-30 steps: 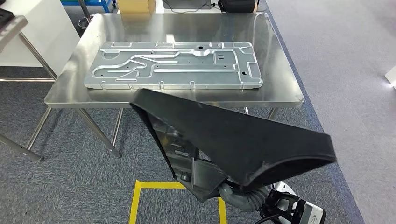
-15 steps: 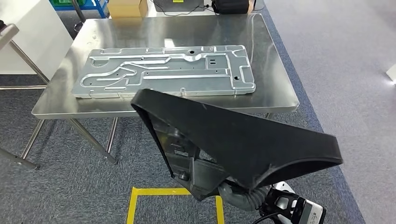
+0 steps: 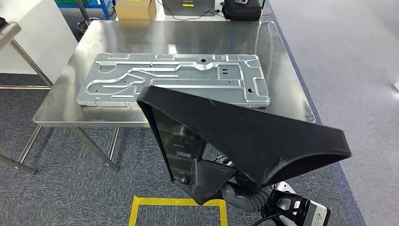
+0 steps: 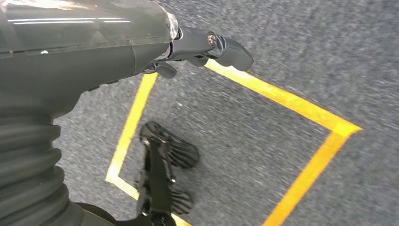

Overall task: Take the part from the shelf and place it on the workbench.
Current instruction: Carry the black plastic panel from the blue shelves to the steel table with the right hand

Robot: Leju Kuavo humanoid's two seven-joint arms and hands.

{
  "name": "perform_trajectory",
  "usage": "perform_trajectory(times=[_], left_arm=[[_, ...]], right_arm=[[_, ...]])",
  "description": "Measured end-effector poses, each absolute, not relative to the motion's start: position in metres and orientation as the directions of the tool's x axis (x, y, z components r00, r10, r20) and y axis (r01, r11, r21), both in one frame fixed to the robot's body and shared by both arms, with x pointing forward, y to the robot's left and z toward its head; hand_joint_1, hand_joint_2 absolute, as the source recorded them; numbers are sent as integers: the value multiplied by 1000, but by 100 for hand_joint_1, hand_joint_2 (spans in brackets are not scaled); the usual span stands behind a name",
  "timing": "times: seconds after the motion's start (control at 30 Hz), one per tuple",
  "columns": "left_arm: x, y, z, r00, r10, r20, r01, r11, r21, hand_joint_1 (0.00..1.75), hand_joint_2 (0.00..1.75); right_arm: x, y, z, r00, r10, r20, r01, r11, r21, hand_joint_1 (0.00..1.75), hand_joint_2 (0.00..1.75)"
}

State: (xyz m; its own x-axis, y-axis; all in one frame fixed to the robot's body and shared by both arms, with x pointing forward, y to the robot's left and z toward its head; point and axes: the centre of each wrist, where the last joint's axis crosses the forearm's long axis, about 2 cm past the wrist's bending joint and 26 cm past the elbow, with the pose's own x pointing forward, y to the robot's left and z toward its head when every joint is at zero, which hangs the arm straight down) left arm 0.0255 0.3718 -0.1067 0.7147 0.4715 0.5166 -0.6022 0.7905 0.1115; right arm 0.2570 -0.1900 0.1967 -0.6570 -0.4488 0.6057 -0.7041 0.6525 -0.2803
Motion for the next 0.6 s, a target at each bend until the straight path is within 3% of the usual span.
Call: perform_trajectory(times=[0.6], left_arm=[[23,370,-107,706,487,514,-618,778,111,0,175]], right_arm=[[261,-185,202,-653,-470,593,-714,645,-274,164,175]])
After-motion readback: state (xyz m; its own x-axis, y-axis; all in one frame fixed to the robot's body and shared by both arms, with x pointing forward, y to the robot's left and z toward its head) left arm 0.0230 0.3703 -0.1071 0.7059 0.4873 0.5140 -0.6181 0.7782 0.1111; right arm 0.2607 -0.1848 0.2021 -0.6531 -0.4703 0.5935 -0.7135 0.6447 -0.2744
